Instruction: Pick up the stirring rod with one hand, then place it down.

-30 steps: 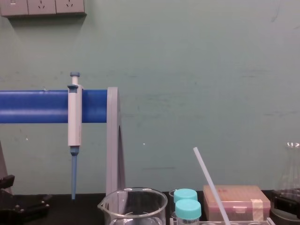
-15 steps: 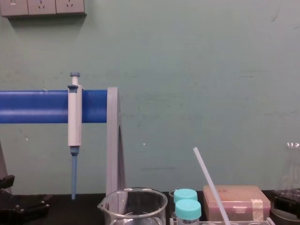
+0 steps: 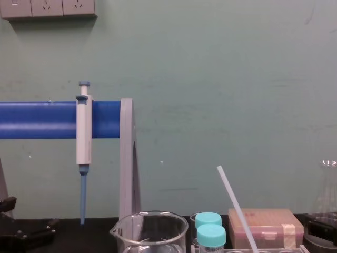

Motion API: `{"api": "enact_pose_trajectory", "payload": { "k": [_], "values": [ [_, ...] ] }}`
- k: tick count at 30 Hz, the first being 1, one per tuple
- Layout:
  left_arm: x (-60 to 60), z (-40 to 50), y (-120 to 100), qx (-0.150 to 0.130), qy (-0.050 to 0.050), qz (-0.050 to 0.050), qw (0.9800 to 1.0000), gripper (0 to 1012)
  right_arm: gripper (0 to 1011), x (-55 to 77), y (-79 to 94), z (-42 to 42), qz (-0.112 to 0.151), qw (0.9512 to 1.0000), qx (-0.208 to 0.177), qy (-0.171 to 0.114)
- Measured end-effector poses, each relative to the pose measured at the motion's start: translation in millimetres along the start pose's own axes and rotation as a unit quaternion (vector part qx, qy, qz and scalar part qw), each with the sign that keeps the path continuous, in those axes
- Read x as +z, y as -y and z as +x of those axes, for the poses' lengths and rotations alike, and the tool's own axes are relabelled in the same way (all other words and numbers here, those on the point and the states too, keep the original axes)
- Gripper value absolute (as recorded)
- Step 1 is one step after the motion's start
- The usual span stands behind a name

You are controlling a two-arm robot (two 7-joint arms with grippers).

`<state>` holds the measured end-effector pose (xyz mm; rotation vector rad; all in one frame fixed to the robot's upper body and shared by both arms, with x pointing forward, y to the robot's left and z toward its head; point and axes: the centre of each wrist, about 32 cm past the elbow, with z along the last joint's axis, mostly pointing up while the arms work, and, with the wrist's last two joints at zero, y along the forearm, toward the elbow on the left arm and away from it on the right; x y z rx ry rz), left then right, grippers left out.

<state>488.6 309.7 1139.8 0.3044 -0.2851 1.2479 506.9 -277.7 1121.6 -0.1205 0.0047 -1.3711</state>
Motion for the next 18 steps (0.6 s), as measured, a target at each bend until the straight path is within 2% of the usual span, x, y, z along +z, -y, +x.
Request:
{"api": "enact_pose_trajectory", "payload": {
  "k": [18],
  "values": [
    [0.0, 0.0, 0.0, 0.0, 0.0, 0.0, 1.0, 1000, 1003, 0.0, 0.0, 0.0, 0.0, 1.0, 0.0, 0.0]
  ]
}}
